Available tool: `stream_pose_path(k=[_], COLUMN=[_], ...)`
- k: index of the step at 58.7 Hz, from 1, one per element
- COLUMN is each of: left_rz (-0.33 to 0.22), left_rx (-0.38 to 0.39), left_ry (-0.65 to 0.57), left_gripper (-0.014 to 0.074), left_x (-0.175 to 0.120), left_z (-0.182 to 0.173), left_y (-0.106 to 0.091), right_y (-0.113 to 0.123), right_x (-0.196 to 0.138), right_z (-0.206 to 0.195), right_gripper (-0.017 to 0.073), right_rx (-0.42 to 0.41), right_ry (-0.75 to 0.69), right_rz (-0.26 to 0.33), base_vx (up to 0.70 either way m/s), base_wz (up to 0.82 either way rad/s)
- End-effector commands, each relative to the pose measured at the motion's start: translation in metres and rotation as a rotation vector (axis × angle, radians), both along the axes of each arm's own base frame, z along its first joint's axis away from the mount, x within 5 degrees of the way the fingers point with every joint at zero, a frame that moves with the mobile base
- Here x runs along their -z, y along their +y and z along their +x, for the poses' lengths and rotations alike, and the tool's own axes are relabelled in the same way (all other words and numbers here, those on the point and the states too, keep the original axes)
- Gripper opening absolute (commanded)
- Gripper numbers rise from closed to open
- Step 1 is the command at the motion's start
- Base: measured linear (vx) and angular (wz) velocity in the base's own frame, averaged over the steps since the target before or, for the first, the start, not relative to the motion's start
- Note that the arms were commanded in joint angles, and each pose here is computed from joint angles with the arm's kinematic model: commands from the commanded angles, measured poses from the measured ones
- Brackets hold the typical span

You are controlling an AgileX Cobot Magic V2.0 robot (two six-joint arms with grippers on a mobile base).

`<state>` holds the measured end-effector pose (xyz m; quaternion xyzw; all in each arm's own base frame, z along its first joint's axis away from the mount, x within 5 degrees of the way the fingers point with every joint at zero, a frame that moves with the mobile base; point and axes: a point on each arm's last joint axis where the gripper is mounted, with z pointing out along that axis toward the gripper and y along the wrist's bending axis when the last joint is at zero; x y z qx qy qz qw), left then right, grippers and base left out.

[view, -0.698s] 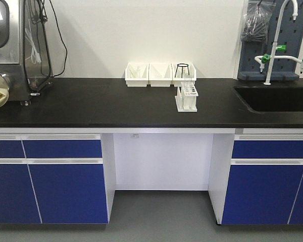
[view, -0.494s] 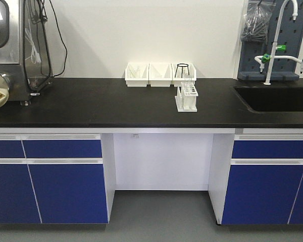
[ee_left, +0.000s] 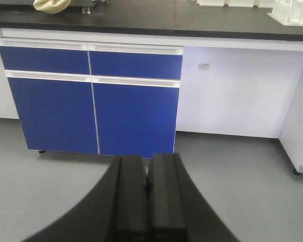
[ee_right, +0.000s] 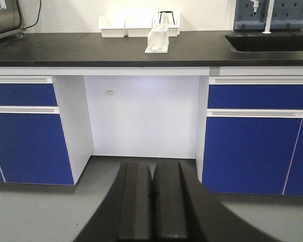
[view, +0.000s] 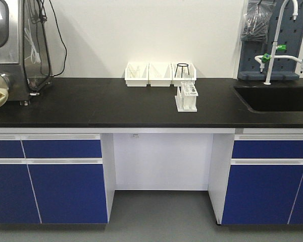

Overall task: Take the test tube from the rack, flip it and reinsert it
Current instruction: 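Drive the base toward the white test-tube rack on the bench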

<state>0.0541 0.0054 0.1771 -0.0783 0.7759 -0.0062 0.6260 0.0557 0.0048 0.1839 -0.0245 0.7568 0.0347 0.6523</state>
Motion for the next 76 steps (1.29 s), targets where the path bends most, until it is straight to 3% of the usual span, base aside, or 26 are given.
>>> stream_pose_path(k=[1,76], left_rz=[0.003,0.003], left_rx=[0.011,0.011], left_ry=[-0.098,-0.098], left_gripper=[-0.0006,-0.0006], left_x=[-0.0085,-0.0085], left_z=[0.0008,0.0008], left_y=[-0.0008,-0.0008], right_y=[-0.0005,-0.0005], right_x=[-0.0080,-0.0080], right_z=[0.0001,0.0001], right_gripper=[-0.0012,-0.0012], right_rx=[0.006,0.006], right_ry=[-0.094,-0.094], right_rz=[-0.010,-0.010], base_vx=[0.02,0.12], base_wz=[-0.01,0.04])
